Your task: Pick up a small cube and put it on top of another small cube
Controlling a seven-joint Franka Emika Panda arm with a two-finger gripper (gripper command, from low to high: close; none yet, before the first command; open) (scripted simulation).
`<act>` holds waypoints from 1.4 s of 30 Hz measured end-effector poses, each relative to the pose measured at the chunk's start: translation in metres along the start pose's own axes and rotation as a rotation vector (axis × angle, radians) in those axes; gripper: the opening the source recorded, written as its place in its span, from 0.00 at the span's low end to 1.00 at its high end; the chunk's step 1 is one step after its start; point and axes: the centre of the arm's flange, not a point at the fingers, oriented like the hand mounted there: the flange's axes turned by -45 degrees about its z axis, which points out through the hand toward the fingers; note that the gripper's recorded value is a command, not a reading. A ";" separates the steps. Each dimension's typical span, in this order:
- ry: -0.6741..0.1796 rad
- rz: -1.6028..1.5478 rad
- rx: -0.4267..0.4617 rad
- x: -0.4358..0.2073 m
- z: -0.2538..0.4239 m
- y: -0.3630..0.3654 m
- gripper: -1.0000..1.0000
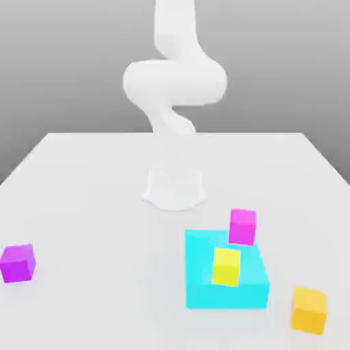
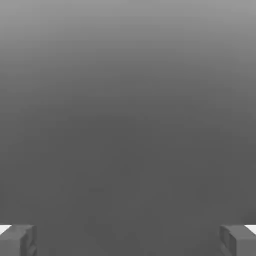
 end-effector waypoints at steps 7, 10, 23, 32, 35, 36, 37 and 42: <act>-0.190 0.331 -0.134 -0.032 0.137 0.101 0.50; -0.263 0.476 -0.194 -0.063 0.185 0.148 0.50; -0.550 1.133 -0.474 -0.293 0.309 0.324 0.50; -0.585 1.206 -0.509 -0.367 0.362 0.339 0.00; -0.584 1.206 -0.509 -0.367 0.362 0.339 0.00; -0.583 1.206 -0.509 -0.370 0.366 0.339 0.00; -0.584 1.206 -0.509 -0.368 0.363 0.339 0.00; -0.584 1.207 -0.508 -0.333 0.324 0.336 0.00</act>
